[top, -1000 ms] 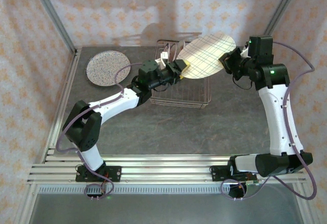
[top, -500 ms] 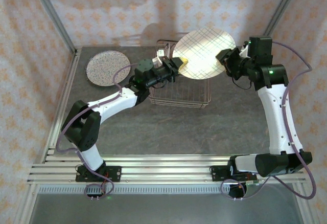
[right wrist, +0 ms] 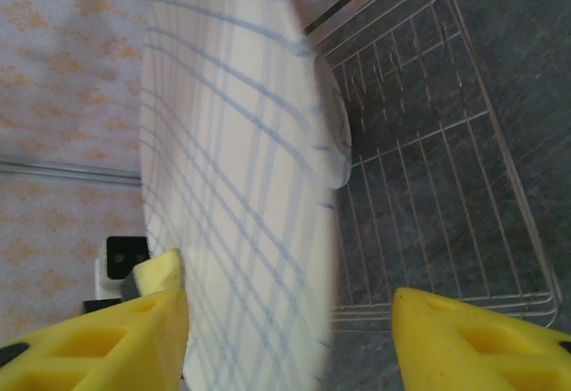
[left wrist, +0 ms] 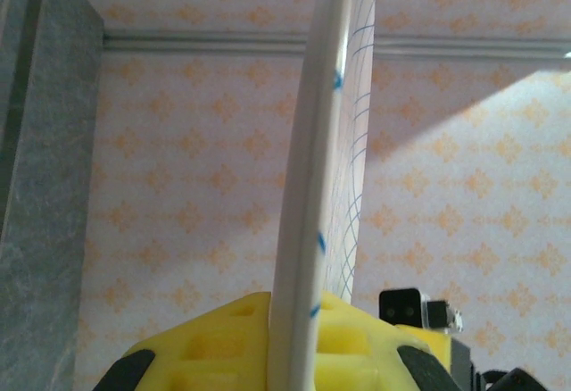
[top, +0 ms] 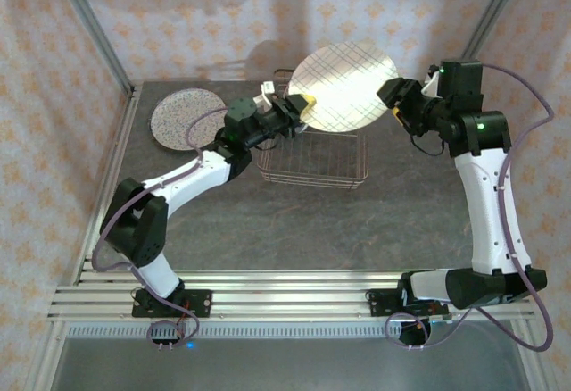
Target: Unload the plates from the dish rack
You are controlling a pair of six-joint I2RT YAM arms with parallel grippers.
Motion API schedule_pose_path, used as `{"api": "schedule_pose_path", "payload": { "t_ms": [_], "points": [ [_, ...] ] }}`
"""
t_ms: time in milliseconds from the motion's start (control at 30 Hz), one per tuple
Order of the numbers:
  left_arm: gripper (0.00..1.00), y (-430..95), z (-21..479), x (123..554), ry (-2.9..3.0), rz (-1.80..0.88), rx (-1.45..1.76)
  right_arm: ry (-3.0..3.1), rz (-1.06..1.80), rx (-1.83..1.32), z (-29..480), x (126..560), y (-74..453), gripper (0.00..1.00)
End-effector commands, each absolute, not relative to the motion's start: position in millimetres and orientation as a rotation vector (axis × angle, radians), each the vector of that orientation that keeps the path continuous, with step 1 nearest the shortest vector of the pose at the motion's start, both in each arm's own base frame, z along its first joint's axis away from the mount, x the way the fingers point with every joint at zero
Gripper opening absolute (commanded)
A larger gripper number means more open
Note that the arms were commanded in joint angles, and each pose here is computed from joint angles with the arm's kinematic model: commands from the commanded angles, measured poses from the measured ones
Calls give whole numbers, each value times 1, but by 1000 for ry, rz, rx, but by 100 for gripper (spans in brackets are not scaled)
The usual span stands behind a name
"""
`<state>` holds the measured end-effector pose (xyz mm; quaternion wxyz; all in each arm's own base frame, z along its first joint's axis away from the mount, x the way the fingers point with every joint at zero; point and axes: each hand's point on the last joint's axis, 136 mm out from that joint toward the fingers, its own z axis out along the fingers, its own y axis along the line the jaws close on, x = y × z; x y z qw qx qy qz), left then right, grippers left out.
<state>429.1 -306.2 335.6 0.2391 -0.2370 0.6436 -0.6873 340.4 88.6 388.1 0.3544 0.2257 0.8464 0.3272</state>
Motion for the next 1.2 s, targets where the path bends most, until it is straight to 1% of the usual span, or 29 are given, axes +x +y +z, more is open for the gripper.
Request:
{"api": "schedule_pose_path", "payload": {
  "t_ms": [0, 133, 333, 633, 800, 833, 900, 1067, 1167],
  "points": [
    [0, -276, 382, 424, 1619, -1883, -585, 2098, 714, 448, 417, 332, 79, 60],
    [0, -243, 382, 432, 1585, -1837, -637, 2036, 629, 278, 435, 332, 91, 60],
    [0, -189, 377, 441, 1548, -1741, -711, 1924, 581, 33, 453, 329, 134, 60],
    [0, -112, 358, 442, 1524, -1544, -827, 1780, 630, -216, 466, 316, 191, 62],
    [0, -74, 347, 443, 1504, -1457, -889, 1701, 659, -324, 462, 314, 216, 68],
    [0, -66, 344, 443, 1504, -1436, -903, 1661, 665, -329, 471, 305, 213, 69],
    [0, -52, 338, 442, 1501, -1392, -930, 1638, 672, -350, 470, 304, 219, 72],
    [0, -17, 310, 438, 1518, -1242, -1037, 1627, 697, -393, 465, 302, 232, 78],
    [0, 3, 289, 433, 1521, -1142, -1112, 1606, 704, -403, 464, 301, 239, 84]
  ]
}}
